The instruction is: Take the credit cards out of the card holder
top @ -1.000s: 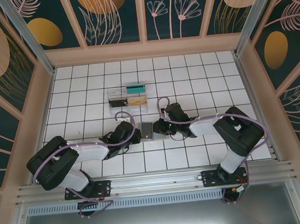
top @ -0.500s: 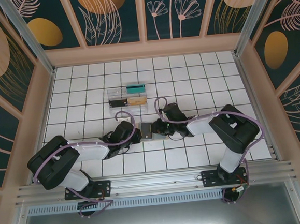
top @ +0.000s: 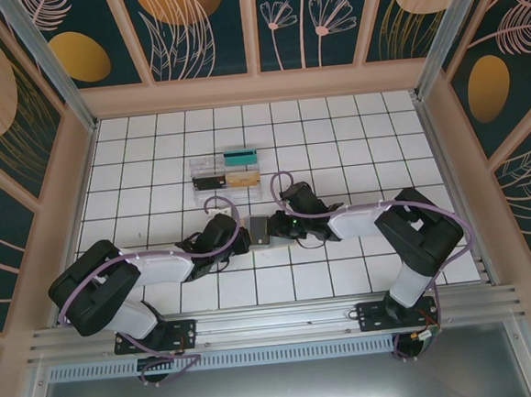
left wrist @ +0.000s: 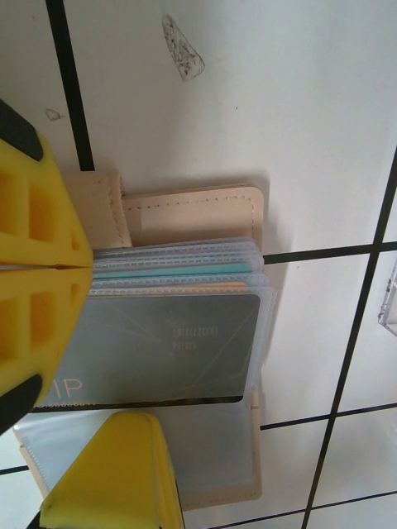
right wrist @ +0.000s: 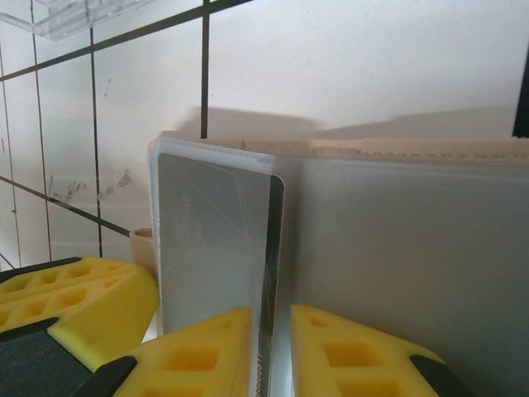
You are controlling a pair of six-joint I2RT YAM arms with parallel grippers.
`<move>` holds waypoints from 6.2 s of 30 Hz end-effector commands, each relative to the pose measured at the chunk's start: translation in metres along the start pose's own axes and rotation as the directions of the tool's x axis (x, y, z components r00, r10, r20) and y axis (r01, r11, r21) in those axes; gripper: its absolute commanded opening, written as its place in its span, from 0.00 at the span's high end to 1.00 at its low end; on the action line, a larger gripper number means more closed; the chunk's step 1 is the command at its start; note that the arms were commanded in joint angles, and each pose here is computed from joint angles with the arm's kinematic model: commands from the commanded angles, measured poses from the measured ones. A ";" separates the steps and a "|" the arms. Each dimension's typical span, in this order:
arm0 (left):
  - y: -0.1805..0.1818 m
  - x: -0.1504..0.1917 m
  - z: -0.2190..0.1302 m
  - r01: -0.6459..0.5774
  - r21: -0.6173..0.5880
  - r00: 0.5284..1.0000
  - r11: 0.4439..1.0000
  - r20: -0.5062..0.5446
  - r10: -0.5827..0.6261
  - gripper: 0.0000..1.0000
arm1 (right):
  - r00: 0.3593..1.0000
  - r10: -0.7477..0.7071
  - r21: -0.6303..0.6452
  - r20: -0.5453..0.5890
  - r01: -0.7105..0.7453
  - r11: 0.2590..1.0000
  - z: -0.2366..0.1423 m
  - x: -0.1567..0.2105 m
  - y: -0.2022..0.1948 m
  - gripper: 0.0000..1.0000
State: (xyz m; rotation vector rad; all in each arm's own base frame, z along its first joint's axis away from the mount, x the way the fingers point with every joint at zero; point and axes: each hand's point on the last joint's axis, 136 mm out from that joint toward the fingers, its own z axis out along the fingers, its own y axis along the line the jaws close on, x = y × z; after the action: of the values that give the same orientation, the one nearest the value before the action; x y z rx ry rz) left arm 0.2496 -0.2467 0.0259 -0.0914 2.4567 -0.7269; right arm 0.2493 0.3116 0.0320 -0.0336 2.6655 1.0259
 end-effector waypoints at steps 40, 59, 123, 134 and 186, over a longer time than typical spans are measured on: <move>0.019 0.010 0.008 0.018 -0.100 0.998 0.995 -0.050 -0.023 1.00 | 0.999 0.038 -0.084 0.001 -0.038 0.996 -0.017 -0.004 -0.010 0.98; 0.013 0.009 0.009 0.007 -0.084 0.998 0.996 -0.059 -0.012 1.00 | 0.999 0.047 -0.161 -0.027 -0.050 0.986 -0.010 0.000 -0.001 0.83; 0.015 0.011 0.010 0.010 -0.088 0.997 0.996 -0.069 -0.016 1.00 | 0.998 0.055 -0.100 -0.029 -0.058 0.993 -0.004 -0.004 -0.021 0.74; 0.017 0.012 0.008 0.007 -0.098 0.998 0.995 -0.066 -0.014 1.00 | 0.998 0.058 -0.068 -0.006 -0.058 0.996 -0.013 -0.003 -0.031 0.95; -0.158 -0.063 -0.096 0.020 0.650 0.995 0.759 0.064 -0.080 0.67 | 0.897 -0.160 -0.596 0.412 0.398 0.698 -0.178 -0.028 0.087 1.00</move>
State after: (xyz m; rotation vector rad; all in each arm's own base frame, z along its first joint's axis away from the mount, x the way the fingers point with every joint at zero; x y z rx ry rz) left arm 0.2403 -0.3152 0.1894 0.0426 2.0580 -1.4342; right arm 0.2292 0.2569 0.2016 -0.2997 1.8880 1.6111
